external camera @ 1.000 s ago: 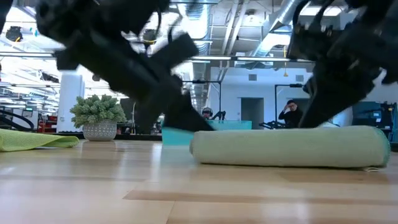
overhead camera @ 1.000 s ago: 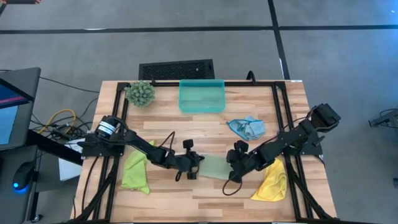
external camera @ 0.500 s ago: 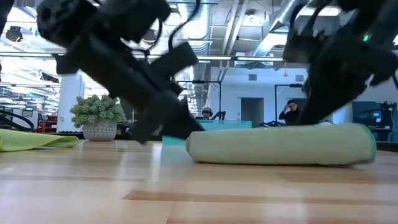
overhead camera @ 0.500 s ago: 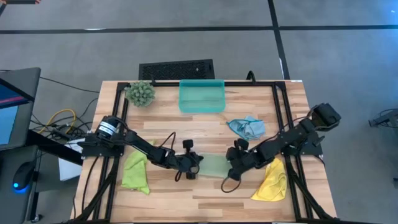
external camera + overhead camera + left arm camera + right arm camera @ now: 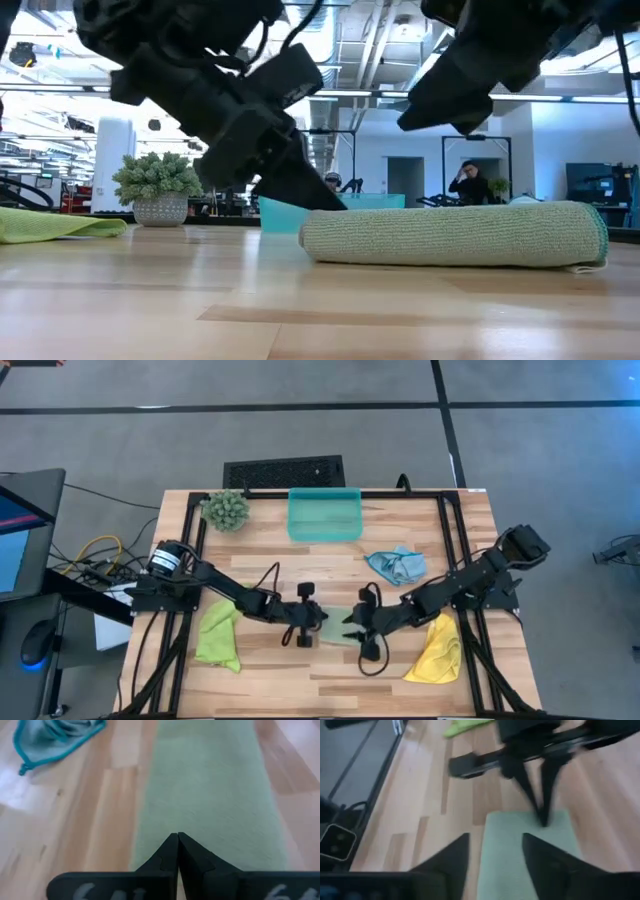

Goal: Fold microfiber towels
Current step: Put the green towel into the bin

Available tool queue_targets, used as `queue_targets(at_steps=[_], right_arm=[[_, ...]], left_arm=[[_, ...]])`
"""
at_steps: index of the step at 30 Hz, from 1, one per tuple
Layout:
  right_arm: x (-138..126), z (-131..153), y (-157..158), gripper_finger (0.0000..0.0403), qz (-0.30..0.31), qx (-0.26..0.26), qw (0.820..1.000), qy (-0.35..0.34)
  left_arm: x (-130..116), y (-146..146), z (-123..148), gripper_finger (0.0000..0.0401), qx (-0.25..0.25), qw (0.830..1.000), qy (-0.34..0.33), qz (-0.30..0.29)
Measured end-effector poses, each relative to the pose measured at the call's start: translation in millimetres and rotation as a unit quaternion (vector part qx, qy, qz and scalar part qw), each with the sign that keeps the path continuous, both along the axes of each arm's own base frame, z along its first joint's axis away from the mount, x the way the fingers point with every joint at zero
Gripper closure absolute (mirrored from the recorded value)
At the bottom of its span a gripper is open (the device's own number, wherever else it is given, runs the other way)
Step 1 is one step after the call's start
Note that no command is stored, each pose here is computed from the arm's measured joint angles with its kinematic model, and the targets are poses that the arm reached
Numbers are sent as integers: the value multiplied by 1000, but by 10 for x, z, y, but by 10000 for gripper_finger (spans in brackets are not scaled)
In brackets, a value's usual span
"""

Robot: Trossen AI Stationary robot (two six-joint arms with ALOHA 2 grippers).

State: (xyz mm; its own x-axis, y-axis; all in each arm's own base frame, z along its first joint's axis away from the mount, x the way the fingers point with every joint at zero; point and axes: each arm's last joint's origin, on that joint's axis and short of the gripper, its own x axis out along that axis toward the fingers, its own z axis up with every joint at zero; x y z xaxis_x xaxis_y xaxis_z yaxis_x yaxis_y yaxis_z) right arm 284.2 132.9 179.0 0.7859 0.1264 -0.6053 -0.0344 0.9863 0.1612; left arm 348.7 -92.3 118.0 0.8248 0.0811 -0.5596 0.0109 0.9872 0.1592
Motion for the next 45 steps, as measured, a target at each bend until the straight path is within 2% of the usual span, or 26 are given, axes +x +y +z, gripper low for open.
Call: queue_targets(at_steps=[2,5,11,14,21,26,29,31,37,40,42,45], right_arm=[[-14,-59,62,151,17,-25,999,26],[60,-121,214,124,57,-78,995,27],[173,-304,461,118,81,-208,972,77],[251,-368,529,118,73,-245,961,107],[356,-570,528,117,59,-278,941,184],[373,-622,500,120,55,-285,937,197],[372,-623,492,142,56,-284,936,199],[369,-604,482,171,57,-281,937,200],[371,-592,373,305,37,-279,934,219],[376,-532,334,368,40,-262,938,224],[376,-406,339,381,44,-252,942,218],[414,-105,337,372,59,-226,954,186]], left_arm=[[7,26,1,401,-3,1000,-1,6],[17,23,12,401,-9,1000,-6,0],[12,22,6,401,-15,1000,-3,0],[15,21,-6,401,-15,1000,-2,1],[28,18,-151,401,-12,1000,11,2],[38,17,-193,401,-11,1000,13,3],[33,18,-159,401,-7,1000,12,-1],[27,20,-83,401,-5,1000,3,-4],[-112,-3,205,401,16,1000,24,-1],[-293,-76,306,401,69,995,62,36],[-436,-136,331,401,115,987,86,74],[-673,-242,309,401,154,976,93,120]])
